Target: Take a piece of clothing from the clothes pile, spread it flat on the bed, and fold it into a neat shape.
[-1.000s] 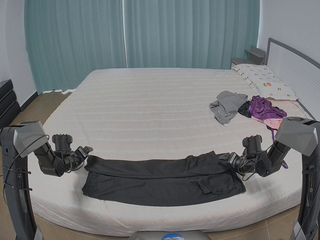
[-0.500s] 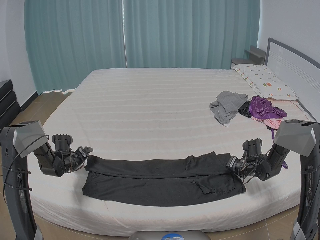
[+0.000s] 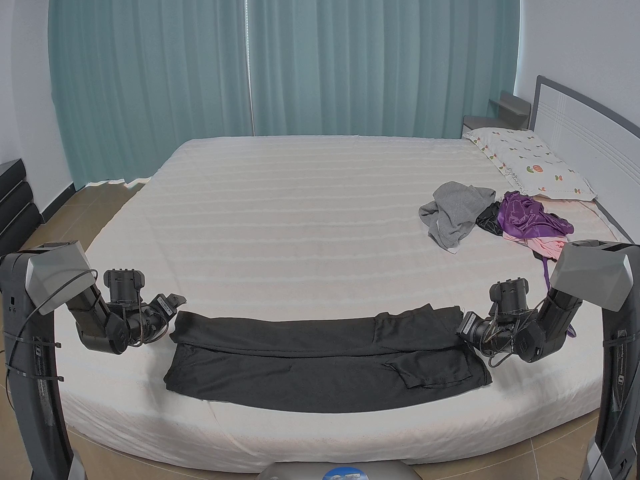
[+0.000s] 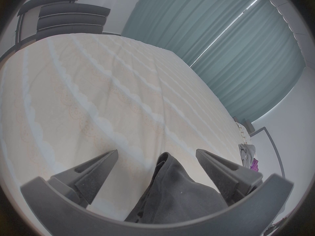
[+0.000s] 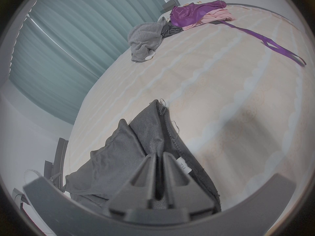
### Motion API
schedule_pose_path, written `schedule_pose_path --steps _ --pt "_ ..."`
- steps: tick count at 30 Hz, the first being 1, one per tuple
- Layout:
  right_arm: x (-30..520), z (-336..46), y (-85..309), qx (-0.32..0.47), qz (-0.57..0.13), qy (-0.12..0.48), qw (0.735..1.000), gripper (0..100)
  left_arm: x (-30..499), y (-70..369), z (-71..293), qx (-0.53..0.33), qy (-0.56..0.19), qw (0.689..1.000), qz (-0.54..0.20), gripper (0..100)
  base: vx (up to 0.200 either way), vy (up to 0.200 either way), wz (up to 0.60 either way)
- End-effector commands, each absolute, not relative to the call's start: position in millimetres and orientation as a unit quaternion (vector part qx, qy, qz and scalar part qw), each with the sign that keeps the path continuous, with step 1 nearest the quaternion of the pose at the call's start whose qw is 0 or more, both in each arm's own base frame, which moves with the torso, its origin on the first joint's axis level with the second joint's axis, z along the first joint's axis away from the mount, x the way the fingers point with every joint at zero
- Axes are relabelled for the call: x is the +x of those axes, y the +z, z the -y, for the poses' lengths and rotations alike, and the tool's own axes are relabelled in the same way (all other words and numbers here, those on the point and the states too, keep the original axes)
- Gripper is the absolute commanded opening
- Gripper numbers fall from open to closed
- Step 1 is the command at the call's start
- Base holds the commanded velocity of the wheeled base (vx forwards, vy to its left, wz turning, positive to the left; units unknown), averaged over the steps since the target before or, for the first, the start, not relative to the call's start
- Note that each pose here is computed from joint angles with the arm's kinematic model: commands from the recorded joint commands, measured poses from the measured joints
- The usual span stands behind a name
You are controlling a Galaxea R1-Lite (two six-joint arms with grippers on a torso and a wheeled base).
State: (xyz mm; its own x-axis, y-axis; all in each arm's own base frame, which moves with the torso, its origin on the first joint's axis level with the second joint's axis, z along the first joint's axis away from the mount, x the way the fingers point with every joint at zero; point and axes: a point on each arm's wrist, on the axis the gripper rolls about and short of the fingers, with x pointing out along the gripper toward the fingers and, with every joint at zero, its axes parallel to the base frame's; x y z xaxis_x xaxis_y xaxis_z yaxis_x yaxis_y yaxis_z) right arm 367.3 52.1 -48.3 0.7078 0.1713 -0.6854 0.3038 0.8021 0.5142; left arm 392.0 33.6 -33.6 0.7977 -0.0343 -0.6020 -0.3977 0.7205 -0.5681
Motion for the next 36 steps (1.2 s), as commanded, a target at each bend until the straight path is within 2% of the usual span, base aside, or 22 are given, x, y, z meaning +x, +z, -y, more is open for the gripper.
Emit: schedule_pose_path --steps 1,5,10,17,21,26,36 --pt "367.7 -52.2 -47.1 0.316 -0.379 -0.038 0.869 100 390.6 -27.7 -33.6 -0.360 0.103 0.878 -0.297 100 0.000 0.000 0.00" --pt "364.0 -47.3 -36.4 0.329 -0.371 -0.041 0.868 100 378.5 -14.2 -32.8 -0.363 0.095 0.879 -0.296 100 0.000 0.000 0.00" --pt "345.8 -44.2 -3.9 0.380 -0.352 -0.050 0.854 100 346.6 4.2 -30.5 -0.367 0.094 0.873 -0.308 100 0.000 0.000 0.00" --pt "320.2 -45.8 14.2 0.424 -0.359 -0.049 0.830 100 319.6 -1.8 -20.3 -0.391 0.104 0.847 -0.344 100 -0.057 0.000 0.00" --pt "316.1 -46.8 11.2 0.438 -0.372 -0.046 0.817 100 309.8 -4.7 -19.1 -0.397 0.108 0.842 -0.348 100 -0.200 0.000 0.00" --pt "312.8 -40.7 3.9 0.461 -0.390 -0.048 0.795 100 302.6 -9.6 -14.9 -0.390 0.102 0.846 -0.349 100 0.000 0.000 0.00" --pt "308.1 -41.3 -2.6 0.459 -0.405 -0.051 0.789 100 288.7 -22.8 -1.1 -0.359 0.097 0.851 -0.372 100 0.000 0.000 0.00"
